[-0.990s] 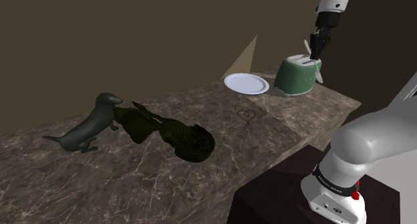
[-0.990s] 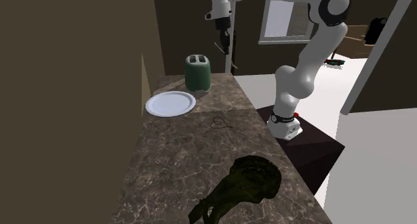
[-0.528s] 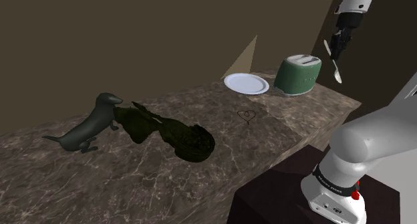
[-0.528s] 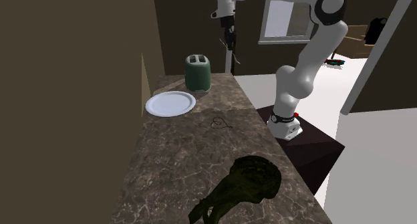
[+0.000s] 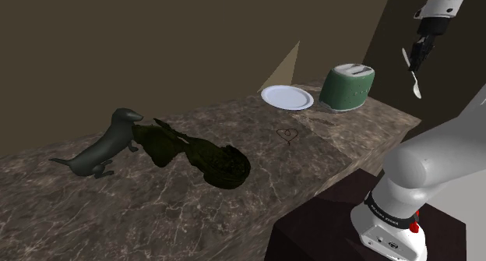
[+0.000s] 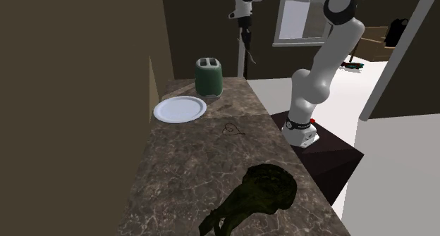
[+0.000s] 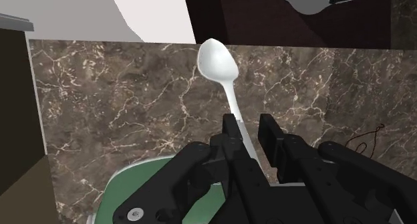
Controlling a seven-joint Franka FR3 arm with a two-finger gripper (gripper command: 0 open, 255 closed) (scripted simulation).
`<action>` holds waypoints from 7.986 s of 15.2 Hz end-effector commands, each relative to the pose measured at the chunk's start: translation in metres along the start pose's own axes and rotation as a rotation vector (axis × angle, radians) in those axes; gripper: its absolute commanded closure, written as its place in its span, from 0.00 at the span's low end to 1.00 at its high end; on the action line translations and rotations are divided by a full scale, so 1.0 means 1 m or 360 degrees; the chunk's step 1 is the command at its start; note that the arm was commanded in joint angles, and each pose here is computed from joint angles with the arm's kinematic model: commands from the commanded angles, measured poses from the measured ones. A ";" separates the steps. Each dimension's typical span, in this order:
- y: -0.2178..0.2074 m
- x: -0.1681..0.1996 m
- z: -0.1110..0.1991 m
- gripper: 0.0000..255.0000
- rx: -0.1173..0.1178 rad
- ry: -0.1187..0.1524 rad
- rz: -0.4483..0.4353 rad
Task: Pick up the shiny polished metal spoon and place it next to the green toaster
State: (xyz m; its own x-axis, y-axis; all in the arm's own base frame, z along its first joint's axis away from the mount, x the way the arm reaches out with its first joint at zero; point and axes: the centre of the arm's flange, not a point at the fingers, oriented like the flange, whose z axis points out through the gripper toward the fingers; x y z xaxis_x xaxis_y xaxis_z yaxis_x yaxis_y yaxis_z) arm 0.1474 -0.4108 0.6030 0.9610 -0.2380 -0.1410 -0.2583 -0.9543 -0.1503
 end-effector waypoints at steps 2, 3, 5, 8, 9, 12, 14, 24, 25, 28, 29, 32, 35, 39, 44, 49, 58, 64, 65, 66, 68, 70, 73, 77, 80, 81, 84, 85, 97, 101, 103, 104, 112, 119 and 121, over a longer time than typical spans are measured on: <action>0.006 -0.001 0.013 1.00 0.0000 -0.0001 -0.0002; 0.007 -0.001 0.019 1.00 0.0000 -0.0001 -0.0002; 0.009 0.001 0.029 1.00 0.0000 -0.0001 -0.0002; 0.011 0.003 0.044 1.00 0.0000 -0.0001 -0.0002; 0.012 0.004 0.050 1.00 0.0000 -0.0001 -0.0002; 0.014 0.006 0.065 1.00 0.0000 -0.0001 -0.0002; 0.016 0.007 0.075 1.00 0.0000 -0.0001 -0.0002; 0.022 0.031 0.117 0.00 0.0009 0.0015 -0.0081; 0.022 0.041 0.124 0.00 0.0013 0.0024 -0.0121; 0.022 0.071 0.148 0.00 0.0026 0.0049 -0.0240; 0.021 0.081 0.155 0.00 0.0030 0.0058 -0.0280; 0.019 0.102 0.171 0.00 0.0039 0.0075 -0.0363; 0.018 0.103 0.187 0.00 0.0039 0.0075 -0.0363; 0.017 0.104 0.211 0.00 0.0039 0.0075 -0.0363; 0.017 0.104 0.211 0.00 0.0039 0.0075 -0.0363; 0.017 0.104 0.211 1.00 0.0039 0.0075 -0.0363; 0.017 0.103 0.206 1.00 0.0039 0.0075 -0.0363; 0.012 0.099 0.175 1.00 0.0039 0.0075 -0.0363; 0.011 0.098 0.169 1.00 0.0039 0.0075 -0.0363; 0.010 0.097 0.164 1.00 0.0039 0.0075 -0.0363; 0.009 0.096 0.154 1.00 0.0039 0.0075 -0.0363; 0.007 0.094 0.144 1.00 0.0039 0.0075 -0.0363; 0.005 0.092 0.128 1.00 0.0039 0.0075 -0.0363; 0.001 0.089 0.107 1.00 0.0039 0.0075 -0.0363; -0.001 0.087 0.092 1.00 0.0039 0.0075 -0.0363; -0.002 0.086 0.087 1.00 0.0039 0.0075 -0.0363; -0.004 0.084 0.071 1.00 0.0039 0.0075 -0.0363; -0.005 0.083 0.066 1.00 0.0039 0.0075 -0.0363; -0.014 0.074 0.004 1.00 0.0039 0.0075 -0.0363; -0.018 0.071 -0.017 1.00 0.0039 0.0075 -0.0363; -0.019 0.070 -0.027 1.00 0.0039 0.0075 -0.0363; -0.020 0.069 -0.032 1.00 0.0039 0.0075 -0.0363; -0.037 0.055 -0.036 1.00 0.0039 0.0075 -0.0363; -0.031 0.060 0.000 1.00 0.0039 0.0075 -0.0363; -0.029 0.062 0.011 1.00 0.0039 0.0075 -0.0363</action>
State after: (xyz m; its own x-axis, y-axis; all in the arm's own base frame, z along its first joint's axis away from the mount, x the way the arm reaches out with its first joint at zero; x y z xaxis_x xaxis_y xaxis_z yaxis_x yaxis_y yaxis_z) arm 0.2134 -0.3949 0.5928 0.9982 -0.0254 -0.0549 -0.0358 -0.9797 -0.1972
